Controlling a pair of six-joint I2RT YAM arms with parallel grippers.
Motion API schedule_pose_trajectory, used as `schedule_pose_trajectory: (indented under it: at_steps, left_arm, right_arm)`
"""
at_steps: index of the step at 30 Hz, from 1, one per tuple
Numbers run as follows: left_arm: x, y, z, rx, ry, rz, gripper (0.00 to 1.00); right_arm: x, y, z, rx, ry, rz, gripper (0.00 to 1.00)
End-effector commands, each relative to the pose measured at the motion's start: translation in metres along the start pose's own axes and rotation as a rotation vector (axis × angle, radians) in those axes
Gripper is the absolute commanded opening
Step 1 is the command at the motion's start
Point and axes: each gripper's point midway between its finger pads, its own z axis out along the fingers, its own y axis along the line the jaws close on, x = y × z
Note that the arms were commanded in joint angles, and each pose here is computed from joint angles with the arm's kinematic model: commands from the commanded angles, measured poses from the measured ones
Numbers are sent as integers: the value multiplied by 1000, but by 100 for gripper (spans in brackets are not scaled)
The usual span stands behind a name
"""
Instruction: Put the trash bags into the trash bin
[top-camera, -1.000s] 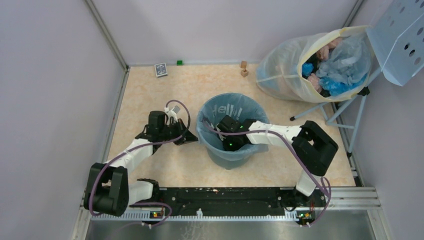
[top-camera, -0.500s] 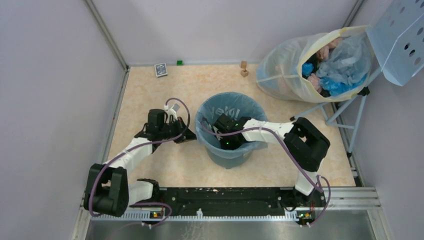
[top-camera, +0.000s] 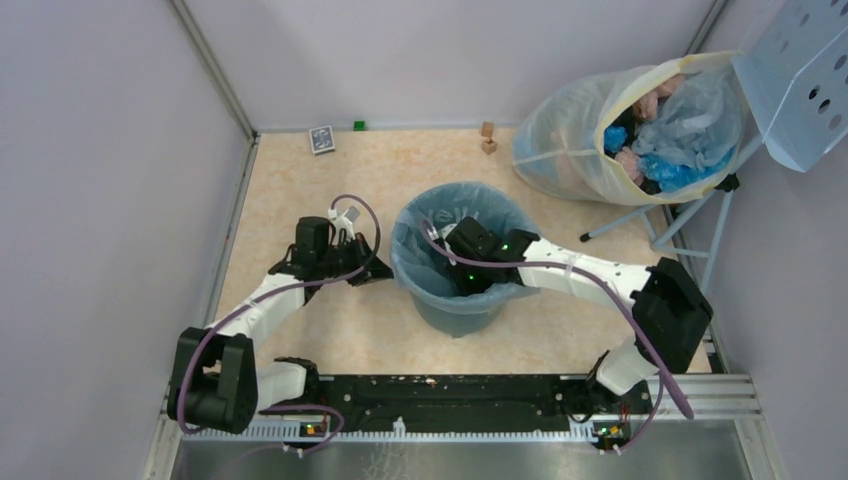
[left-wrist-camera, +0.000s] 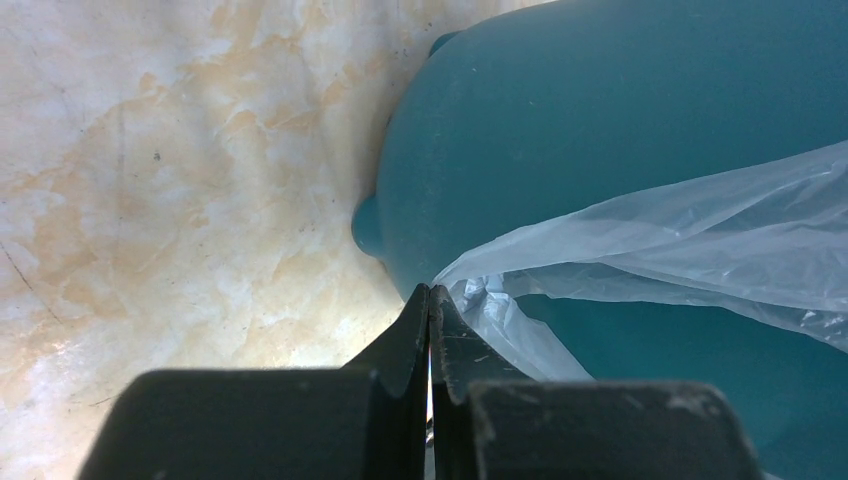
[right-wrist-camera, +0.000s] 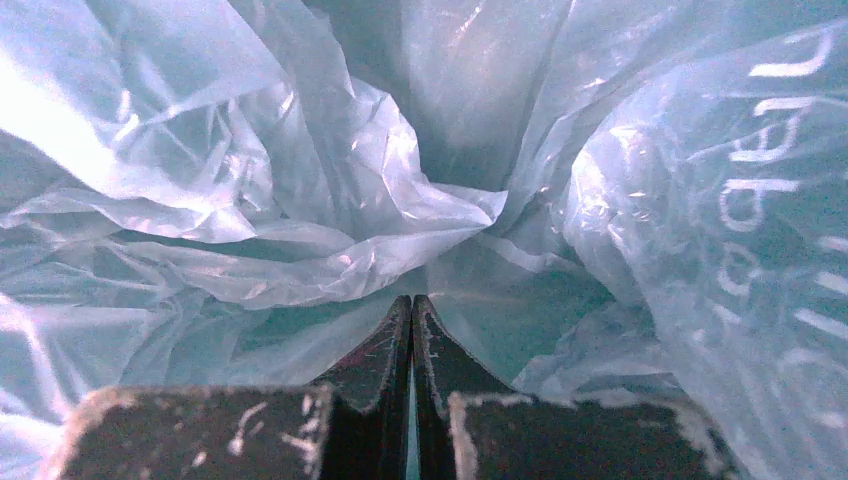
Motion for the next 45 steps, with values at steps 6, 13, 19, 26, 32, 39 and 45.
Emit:
schedule_pose_trajectory:
  at_steps: [6,13,19,26,32,39,45]
  left_arm:
    - [-22,-7,-12,-66,-69,81,1]
    - [-33,4,-38,-246,-153,79,28]
    - [-47,11,-76,-432,-263,93,41]
    - [-78,-78,-132,-280,-434,307,86]
    - [-87,-146,-148,-96,-421,350,99]
    - [-84,-161,-119,-128,-344,389,92]
    - [-68,-163,-84,-202,-233,435,84]
  right_arm:
    - [-49,7,-73,-17,-228,11,2]
    - [-81,9,-127,-6,-371,3,26]
    - [-96,0,-174,34,-532,50,41]
    - [-84,-27,-229,136,-685,133,66]
    - [-71,-44,-277,188,-811,202,72]
    - [-47,-59,-260,230,-798,299,78]
    - [-32,-49,-207,158,-714,377,78]
